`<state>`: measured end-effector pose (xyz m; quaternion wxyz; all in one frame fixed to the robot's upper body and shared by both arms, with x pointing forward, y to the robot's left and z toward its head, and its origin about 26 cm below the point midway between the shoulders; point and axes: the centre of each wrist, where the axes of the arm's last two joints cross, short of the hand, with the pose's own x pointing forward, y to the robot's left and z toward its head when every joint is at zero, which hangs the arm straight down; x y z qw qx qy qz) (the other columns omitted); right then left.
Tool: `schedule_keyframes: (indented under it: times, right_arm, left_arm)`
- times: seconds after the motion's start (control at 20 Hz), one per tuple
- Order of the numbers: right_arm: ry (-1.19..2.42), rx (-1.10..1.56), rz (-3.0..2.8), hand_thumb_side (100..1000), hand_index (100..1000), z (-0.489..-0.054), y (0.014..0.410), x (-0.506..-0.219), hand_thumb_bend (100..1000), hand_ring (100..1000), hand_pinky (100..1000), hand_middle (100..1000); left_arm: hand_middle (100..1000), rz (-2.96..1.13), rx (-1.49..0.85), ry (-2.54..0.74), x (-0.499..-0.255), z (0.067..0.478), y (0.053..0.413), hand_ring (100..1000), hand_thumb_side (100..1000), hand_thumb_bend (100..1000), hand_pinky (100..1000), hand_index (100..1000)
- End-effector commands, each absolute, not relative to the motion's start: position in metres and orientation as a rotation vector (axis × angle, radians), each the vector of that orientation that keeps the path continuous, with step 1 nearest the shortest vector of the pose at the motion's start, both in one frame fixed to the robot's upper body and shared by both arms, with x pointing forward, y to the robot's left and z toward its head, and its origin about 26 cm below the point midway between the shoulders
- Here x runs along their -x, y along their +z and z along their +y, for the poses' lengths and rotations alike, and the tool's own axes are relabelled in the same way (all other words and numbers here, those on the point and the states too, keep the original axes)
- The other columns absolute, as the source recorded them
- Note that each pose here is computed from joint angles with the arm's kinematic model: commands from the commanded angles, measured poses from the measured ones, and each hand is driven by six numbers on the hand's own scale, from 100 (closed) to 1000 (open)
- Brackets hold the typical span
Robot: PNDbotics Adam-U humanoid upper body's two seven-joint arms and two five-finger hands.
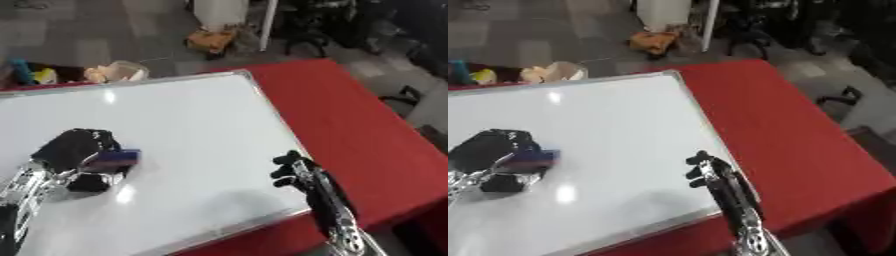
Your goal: Wipe the whiteboard clean with a brush.
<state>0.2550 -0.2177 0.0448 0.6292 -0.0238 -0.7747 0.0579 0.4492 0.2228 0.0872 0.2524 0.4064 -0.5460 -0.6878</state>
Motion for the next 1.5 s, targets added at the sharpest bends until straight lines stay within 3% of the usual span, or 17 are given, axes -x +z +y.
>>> schedule_keyframes:
  times: [0.05,0.65,1.2,1.5]
  right_arm:
    - [0.135,0.065,-1.794,874,689,-0.22,0.049,-0.256,100,640,606,483]
    - [0.132,0.066,-1.791,873,689,-0.221,0.048,-0.255,100,640,606,483]
    - [0.134,0.063,-1.787,872,689,-0.22,0.048,-0.253,100,640,606,483]
    - [0.137,0.059,-1.788,871,689,-0.22,0.048,-0.253,100,640,606,483]
  left_arm:
    - [653,-1.281,-1.193,-1.846,-0.445,0.27,0.067,659,825,223,611,751]
    - [668,-1.096,-1.411,-1.617,-0.456,0.315,0.07,674,800,220,622,750]
    - [666,-1.03,-1.485,-1.479,-0.466,0.328,0.081,668,798,212,619,755]
    - [658,-1.096,-1.462,-1.465,-0.471,0.314,0.085,659,798,194,614,757]
